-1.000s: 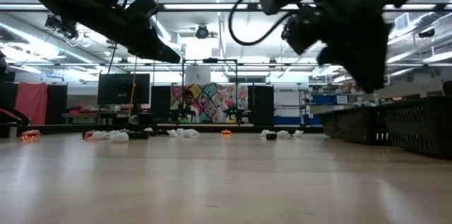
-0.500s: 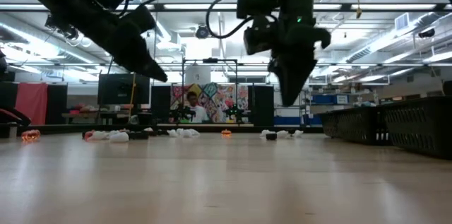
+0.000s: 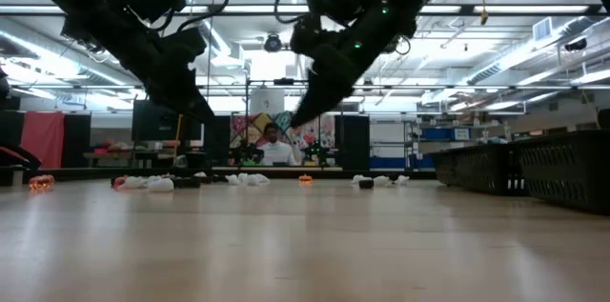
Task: Sort Halloween decoration
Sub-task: Put the white ghost toy into the center black bin
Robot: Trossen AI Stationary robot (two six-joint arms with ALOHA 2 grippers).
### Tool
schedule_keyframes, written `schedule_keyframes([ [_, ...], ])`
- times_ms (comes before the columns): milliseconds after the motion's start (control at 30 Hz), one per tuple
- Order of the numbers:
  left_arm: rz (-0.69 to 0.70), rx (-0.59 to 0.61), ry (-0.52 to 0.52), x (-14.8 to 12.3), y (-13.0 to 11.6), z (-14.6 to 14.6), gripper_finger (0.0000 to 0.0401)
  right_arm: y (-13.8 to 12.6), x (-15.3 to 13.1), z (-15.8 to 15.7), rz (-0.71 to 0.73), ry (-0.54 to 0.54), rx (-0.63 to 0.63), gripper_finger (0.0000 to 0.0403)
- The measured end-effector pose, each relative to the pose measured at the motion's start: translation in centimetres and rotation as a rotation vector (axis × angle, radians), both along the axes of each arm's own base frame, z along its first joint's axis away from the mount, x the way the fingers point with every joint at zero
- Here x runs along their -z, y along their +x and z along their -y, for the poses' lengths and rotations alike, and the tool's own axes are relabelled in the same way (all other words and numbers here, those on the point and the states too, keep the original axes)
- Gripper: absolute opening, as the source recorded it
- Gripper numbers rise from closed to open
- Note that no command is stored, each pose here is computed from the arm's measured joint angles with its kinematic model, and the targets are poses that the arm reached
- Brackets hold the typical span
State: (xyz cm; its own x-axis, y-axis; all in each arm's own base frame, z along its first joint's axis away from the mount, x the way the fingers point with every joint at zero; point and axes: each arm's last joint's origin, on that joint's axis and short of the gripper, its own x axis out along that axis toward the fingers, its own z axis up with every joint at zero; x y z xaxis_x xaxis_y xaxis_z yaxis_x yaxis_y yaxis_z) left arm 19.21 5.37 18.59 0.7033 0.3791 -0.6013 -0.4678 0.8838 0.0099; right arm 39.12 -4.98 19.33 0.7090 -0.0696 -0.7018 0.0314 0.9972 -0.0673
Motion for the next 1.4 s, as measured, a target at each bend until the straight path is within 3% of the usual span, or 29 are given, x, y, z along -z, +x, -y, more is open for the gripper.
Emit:
schedule_keyframes([
  [67, -0.006, -0.009, 0.011, 0.0, -0.1, -0.2, 0.0157, 0.7, 0.7, 0.5, 0.097, -0.033, 0.029, 0.0116],
  [533, -0.014, -0.003, 0.027, 0.0, -0.1, -0.3, 0.0157, 5.2, 6.9, 3.8, 0.401, -0.11, 0.104, 0.0162],
  [933, -0.024, 0.01, 0.045, 0.0, -0.1, -0.3, 0.0157, 5.4, 13.0, 5.0, 0.402, -0.104, 0.213, 0.0193],
  [1133, -0.024, 0.011, 0.045, 0.0, -0.1, -0.3, 0.0157, 5.3, 13.7, 5.2, 0.409, -0.033, 0.246, 0.0173],
  [1400, -0.024, 0.011, 0.045, 0.0, -0.1, -0.3, 0.0157, 5.2, 13.9, 4.8, 0.394, 0.007, 0.182, 0.0093],
])
